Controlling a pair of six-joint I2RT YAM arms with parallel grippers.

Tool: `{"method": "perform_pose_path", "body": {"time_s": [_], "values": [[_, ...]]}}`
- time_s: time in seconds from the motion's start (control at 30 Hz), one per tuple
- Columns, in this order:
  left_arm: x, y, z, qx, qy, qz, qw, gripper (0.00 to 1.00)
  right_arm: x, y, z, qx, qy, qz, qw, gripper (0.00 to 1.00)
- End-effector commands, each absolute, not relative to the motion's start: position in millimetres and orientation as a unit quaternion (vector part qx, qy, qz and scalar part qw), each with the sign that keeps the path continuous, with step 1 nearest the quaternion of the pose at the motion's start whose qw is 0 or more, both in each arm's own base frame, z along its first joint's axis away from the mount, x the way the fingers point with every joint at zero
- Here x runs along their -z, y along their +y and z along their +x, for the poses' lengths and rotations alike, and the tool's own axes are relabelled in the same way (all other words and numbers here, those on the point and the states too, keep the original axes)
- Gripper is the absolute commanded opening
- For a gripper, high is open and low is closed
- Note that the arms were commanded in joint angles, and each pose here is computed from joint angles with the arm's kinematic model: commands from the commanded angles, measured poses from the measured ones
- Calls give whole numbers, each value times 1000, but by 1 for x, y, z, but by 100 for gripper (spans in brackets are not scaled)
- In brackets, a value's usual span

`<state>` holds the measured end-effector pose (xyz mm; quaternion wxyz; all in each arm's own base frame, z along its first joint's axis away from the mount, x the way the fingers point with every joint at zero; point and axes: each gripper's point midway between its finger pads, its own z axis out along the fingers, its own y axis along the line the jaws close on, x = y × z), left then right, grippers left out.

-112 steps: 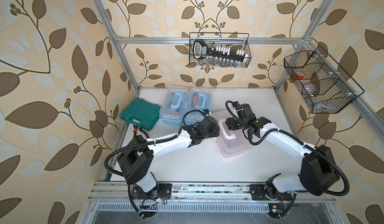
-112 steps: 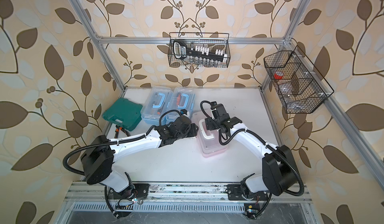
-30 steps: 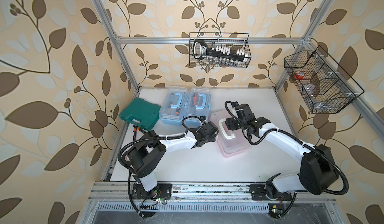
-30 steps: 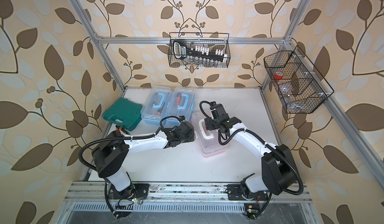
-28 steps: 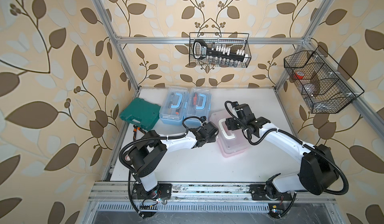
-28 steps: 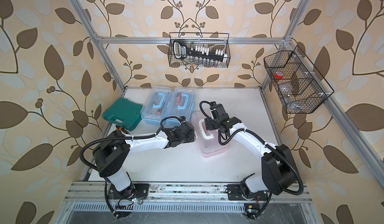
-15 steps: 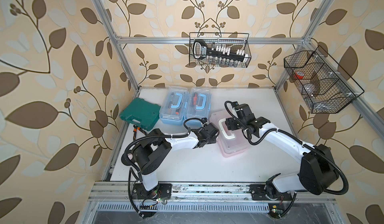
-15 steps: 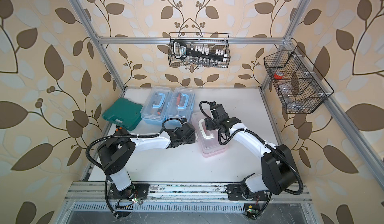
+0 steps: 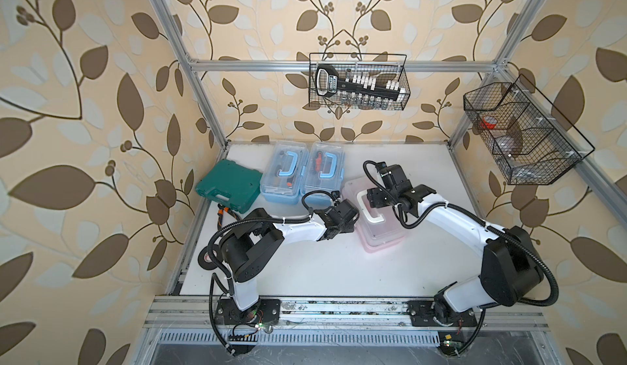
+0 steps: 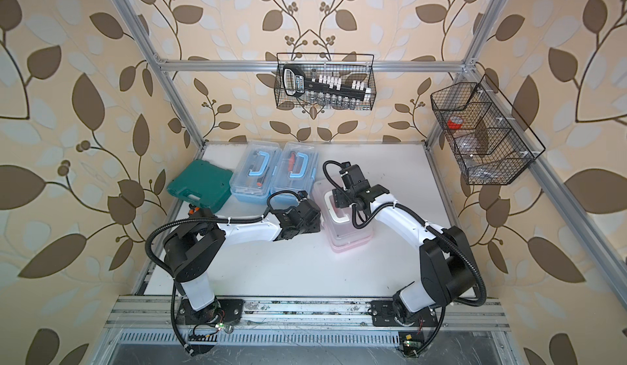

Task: Close toolboxes
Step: Fasten the toolbox latch on the toolbox, then reset both arms

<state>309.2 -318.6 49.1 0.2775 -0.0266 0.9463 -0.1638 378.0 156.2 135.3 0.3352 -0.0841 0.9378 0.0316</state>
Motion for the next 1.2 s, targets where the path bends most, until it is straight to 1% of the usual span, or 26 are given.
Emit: {"method": "perform_pose_path", "body": {"time_s": [0.0,0.13,0.23,0.3,0.37,0.4,0.47,0.5,0.53,0.6,0.7,0.9,1.03,1.13,1.17], "values": [[-125,-383,341,280,891,-2,358,57,-99,183,360,-75,957,-104,259,77],[-131,-379,344,262,892,5,369,58,-105,185,375,-67,955,-98,271,79],[-135,-365,343,241,892,6,384,63,-121,180,391,-65,950,-87,294,83],[-139,-354,340,226,891,8,393,71,-135,177,401,-66,945,-80,311,85],[-146,-344,337,213,890,18,403,78,-154,172,414,-66,938,-72,333,90],[-149,-340,335,208,890,23,406,80,-163,169,419,-64,935,-70,341,98],[-155,-330,330,196,889,36,411,82,-181,159,429,-62,929,-60,360,99],[-157,-325,327,191,890,38,413,89,-188,154,433,-61,927,-53,367,99],[-161,-318,323,185,889,41,416,99,-196,146,437,-59,924,-45,376,99],[-167,-301,315,174,889,40,422,99,-204,127,440,-52,921,-25,386,99],[-172,-259,297,139,889,22,436,99,-207,84,438,-33,915,28,402,99],[-176,-162,264,48,878,-42,474,99,-191,0,410,-10,889,146,435,99],[-173,-101,244,-39,872,-88,480,99,-169,-29,397,29,888,182,422,99],[-170,-76,237,-91,864,-80,488,99,-149,-41,391,45,883,197,424,99],[-172,-68,236,-94,858,-97,496,99,-143,-44,390,48,880,198,428,99]]}}
